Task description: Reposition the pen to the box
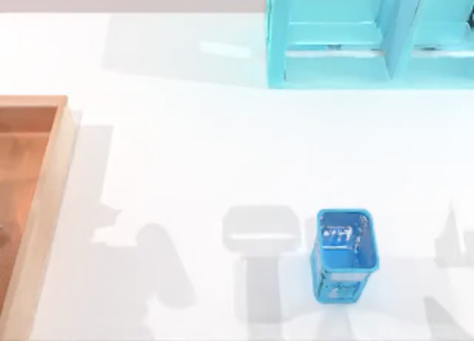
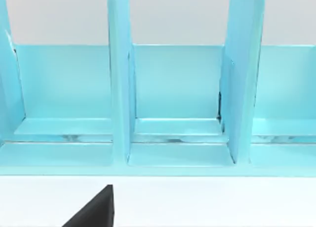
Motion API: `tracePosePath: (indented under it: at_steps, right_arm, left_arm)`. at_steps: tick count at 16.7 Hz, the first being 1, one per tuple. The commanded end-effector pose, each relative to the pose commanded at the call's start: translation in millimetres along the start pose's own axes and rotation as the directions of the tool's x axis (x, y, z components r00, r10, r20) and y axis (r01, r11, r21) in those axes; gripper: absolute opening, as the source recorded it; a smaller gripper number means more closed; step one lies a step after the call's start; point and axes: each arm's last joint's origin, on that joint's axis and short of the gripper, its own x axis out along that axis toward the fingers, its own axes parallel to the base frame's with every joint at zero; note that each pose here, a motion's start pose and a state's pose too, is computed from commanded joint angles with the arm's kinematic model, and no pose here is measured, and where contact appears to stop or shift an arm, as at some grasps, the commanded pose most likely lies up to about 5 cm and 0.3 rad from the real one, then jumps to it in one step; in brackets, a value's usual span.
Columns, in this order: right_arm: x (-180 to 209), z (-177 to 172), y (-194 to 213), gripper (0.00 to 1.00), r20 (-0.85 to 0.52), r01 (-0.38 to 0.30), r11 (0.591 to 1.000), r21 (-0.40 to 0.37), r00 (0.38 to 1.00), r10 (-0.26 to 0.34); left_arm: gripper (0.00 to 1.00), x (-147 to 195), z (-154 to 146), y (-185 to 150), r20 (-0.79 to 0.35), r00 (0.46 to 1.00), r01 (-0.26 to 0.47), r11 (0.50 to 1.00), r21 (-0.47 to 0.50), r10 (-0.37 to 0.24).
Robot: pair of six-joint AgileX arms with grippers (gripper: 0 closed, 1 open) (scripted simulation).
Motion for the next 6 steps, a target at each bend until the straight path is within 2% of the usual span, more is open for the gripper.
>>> tracePosePath:
  at_steps: [6]
  right_arm:
    - [0.0, 0.0, 0.0, 1.00, 0.000, 0.000, 1.000, 0.000, 1.000, 0.000]
  left_arm:
    - [1.00, 0.0, 0.0, 0.0, 0.000, 1.000, 0.000, 1.000, 0.000, 0.000]
